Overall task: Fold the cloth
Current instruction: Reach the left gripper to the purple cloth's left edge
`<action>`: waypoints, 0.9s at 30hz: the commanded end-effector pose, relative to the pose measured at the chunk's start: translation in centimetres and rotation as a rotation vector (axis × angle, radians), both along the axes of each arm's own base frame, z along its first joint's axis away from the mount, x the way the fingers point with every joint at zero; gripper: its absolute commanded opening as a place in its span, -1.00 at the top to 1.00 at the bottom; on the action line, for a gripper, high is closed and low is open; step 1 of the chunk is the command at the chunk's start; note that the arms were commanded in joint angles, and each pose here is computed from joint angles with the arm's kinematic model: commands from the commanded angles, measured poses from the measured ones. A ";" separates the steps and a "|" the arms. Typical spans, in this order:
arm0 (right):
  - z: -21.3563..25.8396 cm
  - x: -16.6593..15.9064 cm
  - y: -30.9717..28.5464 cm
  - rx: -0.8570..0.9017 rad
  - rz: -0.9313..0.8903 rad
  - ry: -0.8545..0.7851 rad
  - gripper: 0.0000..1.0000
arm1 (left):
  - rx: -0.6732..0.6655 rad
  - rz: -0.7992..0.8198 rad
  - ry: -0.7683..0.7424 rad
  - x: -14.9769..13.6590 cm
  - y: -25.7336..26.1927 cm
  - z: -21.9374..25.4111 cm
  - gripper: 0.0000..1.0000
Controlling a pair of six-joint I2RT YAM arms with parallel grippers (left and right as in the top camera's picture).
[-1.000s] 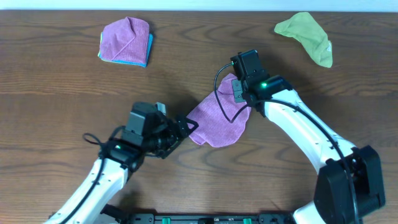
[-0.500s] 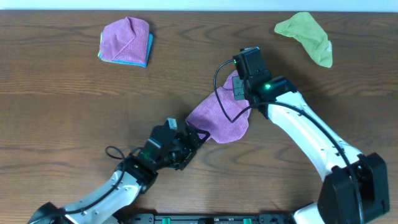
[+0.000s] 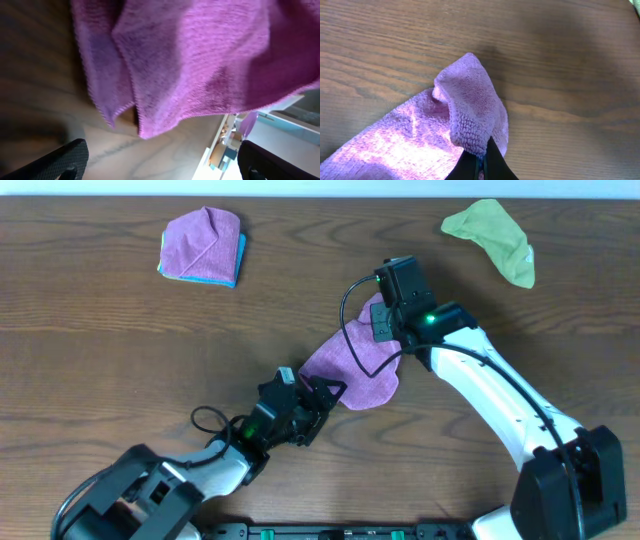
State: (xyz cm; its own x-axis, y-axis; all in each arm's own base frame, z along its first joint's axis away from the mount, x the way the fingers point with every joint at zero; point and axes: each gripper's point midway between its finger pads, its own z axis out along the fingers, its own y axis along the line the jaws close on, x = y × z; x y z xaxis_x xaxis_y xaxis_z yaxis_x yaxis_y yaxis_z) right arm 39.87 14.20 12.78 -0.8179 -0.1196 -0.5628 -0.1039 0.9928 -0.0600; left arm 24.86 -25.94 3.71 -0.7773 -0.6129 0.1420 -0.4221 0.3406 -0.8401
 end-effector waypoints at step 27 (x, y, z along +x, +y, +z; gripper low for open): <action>1.6 0.4 0.3 0.065 -0.006 -0.023 0.97 | 0.003 -0.011 -0.016 3.5 -4.4 -0.8 -0.83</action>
